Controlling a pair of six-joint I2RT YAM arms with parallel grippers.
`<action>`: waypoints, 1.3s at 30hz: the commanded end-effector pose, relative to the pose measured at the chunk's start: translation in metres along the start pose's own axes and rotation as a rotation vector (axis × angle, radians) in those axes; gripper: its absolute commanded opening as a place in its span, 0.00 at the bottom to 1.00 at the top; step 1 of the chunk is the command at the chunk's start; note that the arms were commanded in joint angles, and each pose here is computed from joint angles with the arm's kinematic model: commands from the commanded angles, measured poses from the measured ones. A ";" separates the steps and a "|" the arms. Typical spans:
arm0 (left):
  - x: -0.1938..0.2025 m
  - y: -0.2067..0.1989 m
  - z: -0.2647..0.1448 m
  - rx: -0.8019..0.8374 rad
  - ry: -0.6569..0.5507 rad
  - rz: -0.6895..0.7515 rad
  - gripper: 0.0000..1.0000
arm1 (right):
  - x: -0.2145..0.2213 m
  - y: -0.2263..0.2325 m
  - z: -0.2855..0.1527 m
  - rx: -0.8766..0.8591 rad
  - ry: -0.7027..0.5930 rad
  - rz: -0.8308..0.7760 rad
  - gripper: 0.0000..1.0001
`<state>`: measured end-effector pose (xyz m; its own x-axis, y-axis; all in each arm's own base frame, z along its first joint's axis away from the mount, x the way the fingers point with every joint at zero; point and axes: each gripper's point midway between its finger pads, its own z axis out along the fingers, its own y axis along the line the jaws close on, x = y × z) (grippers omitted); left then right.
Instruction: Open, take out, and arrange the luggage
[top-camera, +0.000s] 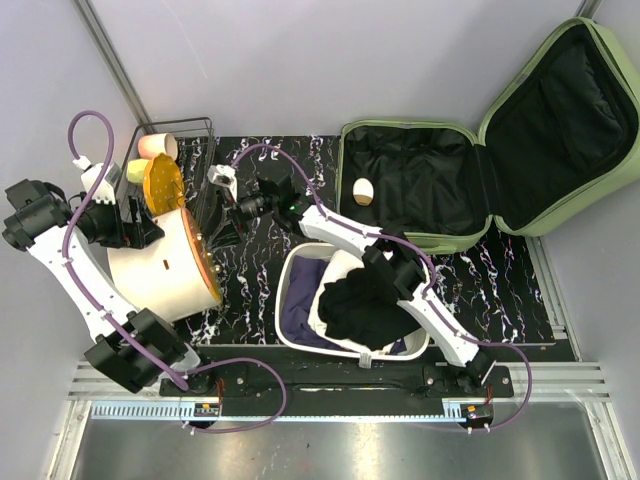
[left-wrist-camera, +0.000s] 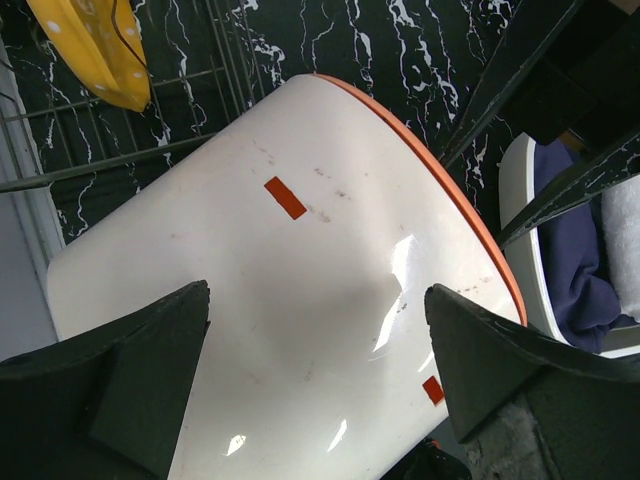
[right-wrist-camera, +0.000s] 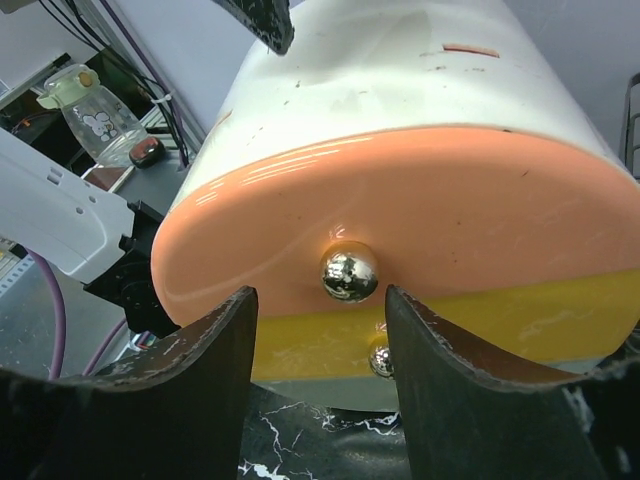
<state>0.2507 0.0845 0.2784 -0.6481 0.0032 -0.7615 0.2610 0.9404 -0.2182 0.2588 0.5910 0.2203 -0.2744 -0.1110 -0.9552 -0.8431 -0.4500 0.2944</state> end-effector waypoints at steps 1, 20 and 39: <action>0.019 -0.038 -0.005 0.111 0.053 -0.100 0.93 | -0.023 0.009 0.008 -0.033 -0.018 -0.093 0.61; 0.022 -0.041 -0.005 0.113 0.051 -0.104 0.92 | -0.012 0.006 0.019 -0.038 -0.006 -0.061 0.49; 0.020 -0.042 -0.003 0.127 0.041 -0.114 0.91 | -0.010 0.010 0.025 -0.111 -0.022 -0.074 0.46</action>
<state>0.2497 0.0788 0.2735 -0.6485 -0.0055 -0.7612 0.2730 0.9317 -0.2394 0.2570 0.6047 0.2209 -0.2587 -0.0953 -0.9613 -0.8270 -0.4924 0.2713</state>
